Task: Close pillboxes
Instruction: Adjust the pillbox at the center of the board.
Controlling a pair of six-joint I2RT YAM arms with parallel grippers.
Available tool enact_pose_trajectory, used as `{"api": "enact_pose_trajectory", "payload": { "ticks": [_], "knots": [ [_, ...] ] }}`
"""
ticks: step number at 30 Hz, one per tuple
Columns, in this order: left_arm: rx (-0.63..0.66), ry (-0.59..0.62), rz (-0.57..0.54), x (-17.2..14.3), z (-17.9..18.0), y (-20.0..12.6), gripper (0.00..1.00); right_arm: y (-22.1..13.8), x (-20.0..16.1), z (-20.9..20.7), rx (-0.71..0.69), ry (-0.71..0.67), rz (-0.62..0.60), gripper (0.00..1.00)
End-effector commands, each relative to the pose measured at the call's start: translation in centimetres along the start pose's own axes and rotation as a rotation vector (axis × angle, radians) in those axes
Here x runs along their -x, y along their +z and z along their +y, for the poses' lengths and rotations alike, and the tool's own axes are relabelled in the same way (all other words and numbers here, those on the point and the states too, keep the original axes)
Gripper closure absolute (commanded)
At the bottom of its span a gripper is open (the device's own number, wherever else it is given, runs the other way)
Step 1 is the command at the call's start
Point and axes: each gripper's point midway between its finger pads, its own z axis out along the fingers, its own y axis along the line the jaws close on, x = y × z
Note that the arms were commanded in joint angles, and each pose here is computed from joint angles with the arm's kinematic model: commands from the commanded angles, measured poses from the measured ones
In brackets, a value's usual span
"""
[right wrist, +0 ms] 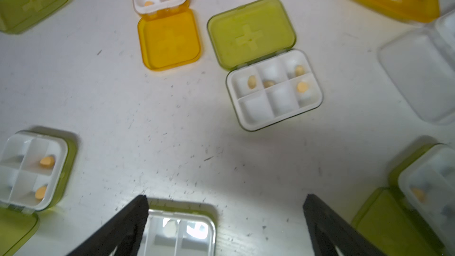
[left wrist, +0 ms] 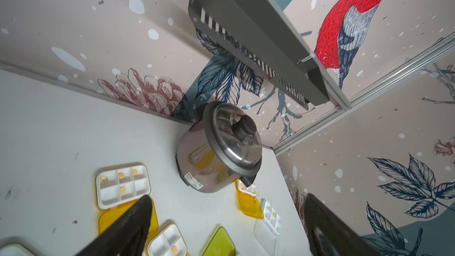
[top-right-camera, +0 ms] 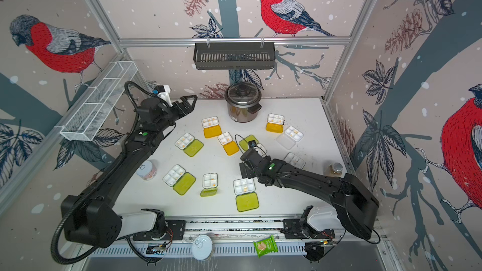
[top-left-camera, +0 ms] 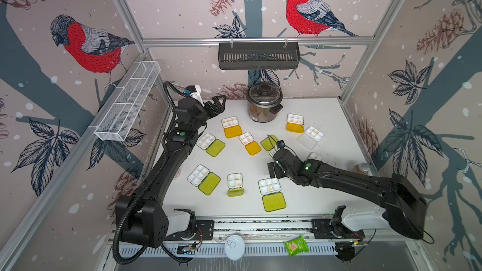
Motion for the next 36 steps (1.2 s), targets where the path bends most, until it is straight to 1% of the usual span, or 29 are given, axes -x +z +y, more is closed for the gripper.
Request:
{"api": "enact_pose_trajectory", "payload": {
  "ticks": [1, 5, 8, 11, 15, 17, 19, 29, 36],
  "knots": [
    [0.008, -0.008, -0.018, 0.1, 0.8, -0.8, 0.05, 0.2, -2.7, 1.6, -0.051, -0.015, 0.071, 0.00],
    [0.028, -0.005, -0.063, 0.7, 0.9, -1.8, 0.04, 0.3, -5.3, 4.8, -0.094, -0.120, 0.130, 0.00],
    [0.030, -0.009, -0.063, 0.7, 1.0, -1.8, 0.04, 0.1, -6.7, 5.8, -0.181, -0.199, 0.140, 0.00],
    [0.034, -0.013, -0.063, 0.7, 1.2, -1.8, 0.04, 0.0, -7.9, 6.6, -0.233, -0.258, 0.155, 0.00],
    [0.029, -0.022, -0.063, 0.8, 1.3, -1.7, 0.05, -0.6, -9.2, 8.3, -0.219, -0.307, 0.161, 0.00],
    [0.028, -0.025, -0.060, 0.7, 1.3, -1.7, 0.04, -0.9, -9.6, 8.7, -0.219, -0.308, 0.159, 0.00],
    [0.026, -0.031, -0.062, 0.8, 1.3, -1.6, 0.04, -1.0, -10.5, 9.2, -0.193, -0.315, 0.183, 0.00],
    [0.026, -0.040, -0.047, 0.5, 1.6, -1.3, 0.05, -2.0, -13.6, 7.9, -0.205, -0.321, 0.243, 0.00],
    [0.024, -0.042, -0.044, 0.4, 1.7, -1.2, 0.05, -2.7, -14.4, 5.3, -0.251, -0.294, 0.261, 0.00]
  ]
}}
